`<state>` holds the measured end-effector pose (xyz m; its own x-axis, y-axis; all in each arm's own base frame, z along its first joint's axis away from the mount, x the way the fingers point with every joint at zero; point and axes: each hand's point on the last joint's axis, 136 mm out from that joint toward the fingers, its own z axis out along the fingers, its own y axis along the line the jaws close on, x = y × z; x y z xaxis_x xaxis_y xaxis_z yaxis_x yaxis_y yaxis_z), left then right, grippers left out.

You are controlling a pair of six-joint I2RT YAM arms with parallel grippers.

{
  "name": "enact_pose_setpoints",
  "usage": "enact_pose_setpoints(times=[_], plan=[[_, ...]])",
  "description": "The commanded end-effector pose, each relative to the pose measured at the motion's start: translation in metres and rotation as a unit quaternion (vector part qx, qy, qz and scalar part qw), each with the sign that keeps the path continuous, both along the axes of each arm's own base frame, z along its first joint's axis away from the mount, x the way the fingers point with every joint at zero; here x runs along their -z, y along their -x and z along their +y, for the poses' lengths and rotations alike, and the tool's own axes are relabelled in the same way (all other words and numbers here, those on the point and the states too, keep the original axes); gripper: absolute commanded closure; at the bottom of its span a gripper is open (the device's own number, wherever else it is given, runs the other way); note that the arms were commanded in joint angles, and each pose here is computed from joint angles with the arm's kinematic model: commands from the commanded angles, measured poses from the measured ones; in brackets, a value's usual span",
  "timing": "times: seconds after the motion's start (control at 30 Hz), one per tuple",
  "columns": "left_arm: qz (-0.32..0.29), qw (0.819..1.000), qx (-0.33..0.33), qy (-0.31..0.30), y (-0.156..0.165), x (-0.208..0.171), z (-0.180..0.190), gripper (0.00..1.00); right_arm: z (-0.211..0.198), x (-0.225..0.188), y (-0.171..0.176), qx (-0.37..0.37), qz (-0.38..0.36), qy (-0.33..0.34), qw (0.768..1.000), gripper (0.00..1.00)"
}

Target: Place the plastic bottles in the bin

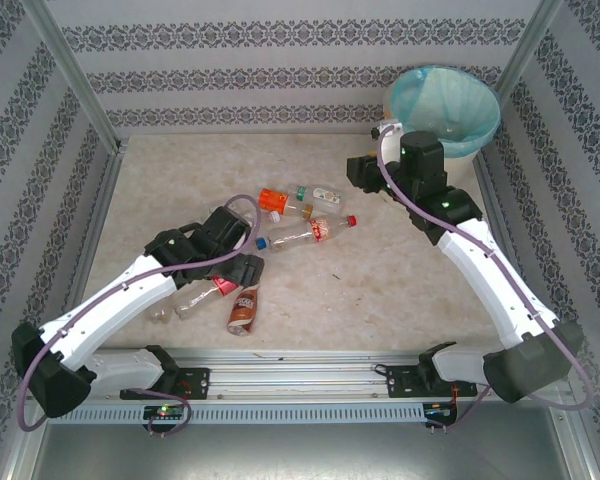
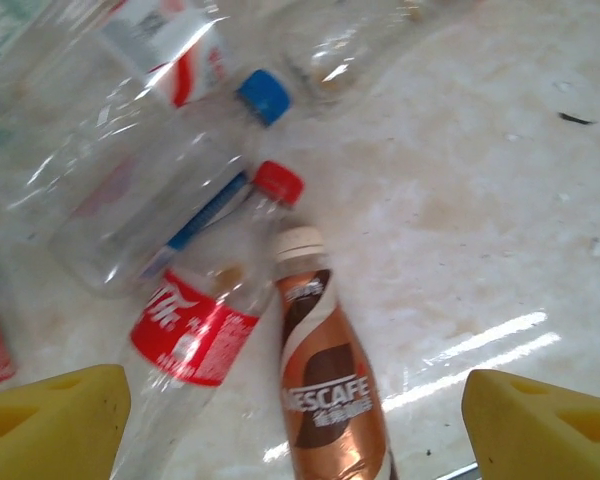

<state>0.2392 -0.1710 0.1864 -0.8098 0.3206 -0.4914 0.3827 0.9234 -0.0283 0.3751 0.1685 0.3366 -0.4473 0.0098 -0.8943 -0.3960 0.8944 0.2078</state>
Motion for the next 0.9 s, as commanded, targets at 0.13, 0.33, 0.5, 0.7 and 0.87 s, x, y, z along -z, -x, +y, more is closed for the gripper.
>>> enact_pose_setpoints(times=[0.13,0.33,0.5,0.7,0.87], plan=[[-0.055,0.982,0.175,-0.039,-0.066,0.008,-0.066,0.13,-0.021,-0.040,0.025,0.031,-0.066,-0.037,0.997,0.54],[-0.038,0.965,0.237,-0.105,-0.114,0.046,-0.096,0.13,-0.039,-0.049,0.042,0.043,-0.091,-0.015,0.995,0.53],[0.022,0.961,0.243,-0.128,-0.135,0.080,-0.102,0.22,-0.040,-0.044,0.048,0.040,-0.087,-0.016,0.995,0.53],[0.055,0.965,0.221,-0.129,-0.150,0.112,-0.093,0.22,-0.036,-0.036,0.047,0.032,-0.073,-0.021,0.997,0.52],[0.071,0.965,0.219,-0.122,-0.150,0.125,-0.091,0.22,-0.034,-0.034,0.044,0.032,-0.069,-0.026,0.997,0.52]])
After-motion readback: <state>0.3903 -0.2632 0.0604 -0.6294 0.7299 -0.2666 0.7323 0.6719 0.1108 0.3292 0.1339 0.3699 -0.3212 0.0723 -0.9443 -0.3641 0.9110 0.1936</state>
